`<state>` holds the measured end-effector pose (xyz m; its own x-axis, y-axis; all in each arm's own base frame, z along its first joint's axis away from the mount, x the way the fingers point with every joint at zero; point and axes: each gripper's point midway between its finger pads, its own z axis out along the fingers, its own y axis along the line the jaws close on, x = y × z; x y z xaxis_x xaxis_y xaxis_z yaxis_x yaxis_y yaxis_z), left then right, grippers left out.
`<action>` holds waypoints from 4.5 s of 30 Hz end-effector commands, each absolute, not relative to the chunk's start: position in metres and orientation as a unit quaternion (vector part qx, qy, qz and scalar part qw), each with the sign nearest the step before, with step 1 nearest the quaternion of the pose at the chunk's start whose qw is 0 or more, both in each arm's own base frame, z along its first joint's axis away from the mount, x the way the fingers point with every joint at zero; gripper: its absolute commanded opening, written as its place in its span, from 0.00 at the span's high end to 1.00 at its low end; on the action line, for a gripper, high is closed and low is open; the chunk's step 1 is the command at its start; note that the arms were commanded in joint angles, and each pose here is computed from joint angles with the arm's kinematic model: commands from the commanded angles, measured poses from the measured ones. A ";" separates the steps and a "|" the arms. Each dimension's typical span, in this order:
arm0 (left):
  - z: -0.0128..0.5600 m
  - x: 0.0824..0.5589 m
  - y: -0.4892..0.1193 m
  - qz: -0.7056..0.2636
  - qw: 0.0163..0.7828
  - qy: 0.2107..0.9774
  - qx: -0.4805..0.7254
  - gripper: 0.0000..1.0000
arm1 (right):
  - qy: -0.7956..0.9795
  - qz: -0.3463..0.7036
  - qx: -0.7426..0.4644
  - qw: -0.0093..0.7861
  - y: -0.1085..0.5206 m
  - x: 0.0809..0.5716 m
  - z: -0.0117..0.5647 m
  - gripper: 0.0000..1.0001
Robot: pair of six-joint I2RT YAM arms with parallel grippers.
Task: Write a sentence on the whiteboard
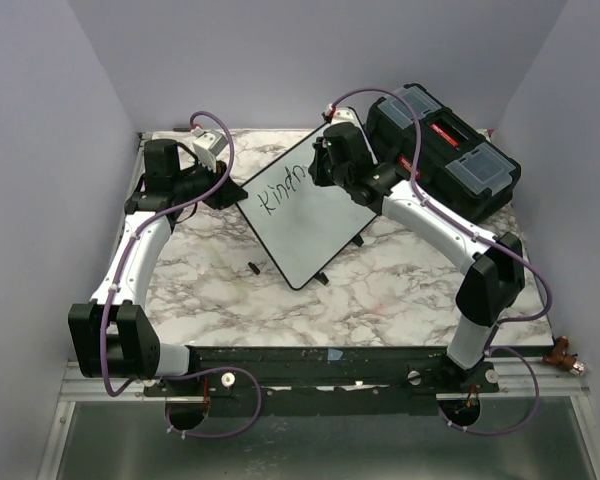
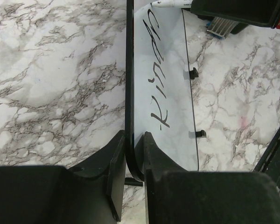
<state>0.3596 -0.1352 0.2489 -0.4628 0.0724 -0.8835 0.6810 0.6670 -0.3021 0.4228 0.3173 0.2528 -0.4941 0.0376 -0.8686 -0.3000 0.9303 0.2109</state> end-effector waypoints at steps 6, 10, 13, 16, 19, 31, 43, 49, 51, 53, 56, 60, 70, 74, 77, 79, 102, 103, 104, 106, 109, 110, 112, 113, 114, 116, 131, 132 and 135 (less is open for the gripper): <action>0.263 0.362 -0.135 -0.298 0.497 0.766 0.278 1.00 | 0.855 0.156 -0.073 0.490 0.314 0.434 0.238 0.99; 0.264 0.363 -0.134 -0.295 0.498 0.767 0.278 1.00 | 0.856 0.150 -0.067 0.490 0.312 0.438 0.236 0.99; 0.264 0.363 -0.134 -0.296 0.498 0.766 0.279 1.00 | 0.857 0.142 -0.063 0.492 0.308 0.441 0.236 0.99; 0.264 0.364 -0.134 -0.297 0.497 0.766 0.279 1.00 | 0.856 0.141 -0.060 0.494 0.307 0.444 0.238 0.99; 0.264 0.363 -0.135 -0.298 0.497 0.766 0.280 1.00 | 0.855 0.142 -0.060 0.496 0.308 0.447 0.240 0.99; 0.265 0.363 -0.136 -0.300 0.496 0.765 0.280 1.00 | 0.852 0.179 -0.086 0.485 0.325 0.443 0.246 0.99; 0.265 0.363 -0.136 -0.300 0.496 0.765 0.281 1.00 | 0.860 0.203 -0.097 0.459 0.327 0.425 0.233 0.99; 0.265 0.364 -0.136 -0.299 0.496 0.766 0.280 1.00 | 0.862 0.209 -0.098 0.451 0.325 0.417 0.227 0.99; 0.265 0.364 -0.136 -0.299 0.496 0.765 0.281 1.00 | 0.863 0.208 -0.097 0.449 0.323 0.415 0.225 0.99; 0.264 0.364 -0.136 -0.298 0.496 0.767 0.280 1.00 | 0.865 0.202 -0.095 0.449 0.320 0.415 0.222 0.99; 0.263 0.364 -0.135 -0.295 0.496 0.768 0.279 1.00 | 0.869 0.186 -0.087 0.450 0.313 0.416 0.218 0.99; 0.261 0.363 -0.133 -0.290 0.497 0.770 0.275 1.00 | 0.870 0.153 -0.077 0.462 0.303 0.423 0.218 0.99; 0.254 0.362 -0.130 -0.283 0.493 0.777 0.269 1.00 | 0.859 0.124 -0.061 0.493 0.289 0.441 0.245 0.99; 0.253 0.361 -0.129 -0.282 0.491 0.780 0.266 1.00 | 0.849 0.151 -0.059 0.504 0.289 0.431 0.263 0.99; 0.252 0.361 -0.129 -0.282 0.490 0.783 0.261 1.00 | 0.842 0.164 -0.053 0.510 0.284 0.421 0.272 0.99; 0.252 0.360 -0.128 -0.282 0.492 0.783 0.256 1.00 | 0.841 0.171 -0.048 0.512 0.281 0.415 0.275 0.99; 0.239 0.342 -0.118 -0.262 0.522 0.782 0.217 1.00 | 0.833 0.205 -0.034 0.512 0.265 0.381 0.277 0.99; 0.239 0.342 -0.119 -0.262 0.521 0.783 0.218 1.00 | 0.834 0.204 -0.035 0.512 0.265 0.380 0.277 1.00; 0.240 0.342 -0.119 -0.262 0.521 0.782 0.219 1.00 | 0.833 0.204 -0.034 0.512 0.264 0.381 0.277 0.99; 0.240 0.342 -0.119 -0.264 0.520 0.783 0.218 0.96 | 0.834 0.204 -0.035 0.512 0.264 0.380 0.276 0.99; 0.239 0.341 -0.121 -0.270 0.517 0.782 0.220 0.91 | 0.832 0.202 -0.035 0.515 0.264 0.382 0.277 0.99; 0.238 0.341 -0.122 -0.272 0.516 0.782 0.221 0.91 | 0.832 0.201 -0.035 0.516 0.264 0.384 0.277 0.99; 0.238 0.341 -0.123 -0.274 0.513 0.782 0.223 0.88 | 0.830 0.200 -0.038 0.519 0.266 0.388 0.279 0.99; 0.238 0.342 -0.123 -0.275 0.513 0.782 0.223 0.88 | 0.830 0.199 -0.039 0.520 0.267 0.390 0.279 0.99; 0.237 0.342 -0.122 -0.274 0.512 0.782 0.224 0.87 | 0.829 0.200 -0.040 0.520 0.269 0.393 0.280 0.99; 0.236 0.343 -0.122 -0.274 0.511 0.784 0.224 0.84 | 0.827 0.205 -0.039 0.523 0.270 0.398 0.284 0.99; 0.220 0.350 -0.127 -0.289 0.492 0.789 0.225 0.72 | 0.821 0.241 -0.032 0.516 0.284 0.422 0.289 0.99; 0.220 0.350 -0.126 -0.287 0.495 0.789 0.224 0.72 | 0.822 0.240 -0.031 0.515 0.284 0.423 0.288 0.99; 0.221 0.350 -0.125 -0.282 0.498 0.789 0.225 0.72 | 0.825 0.239 -0.030 0.512 0.282 0.425 0.283 0.99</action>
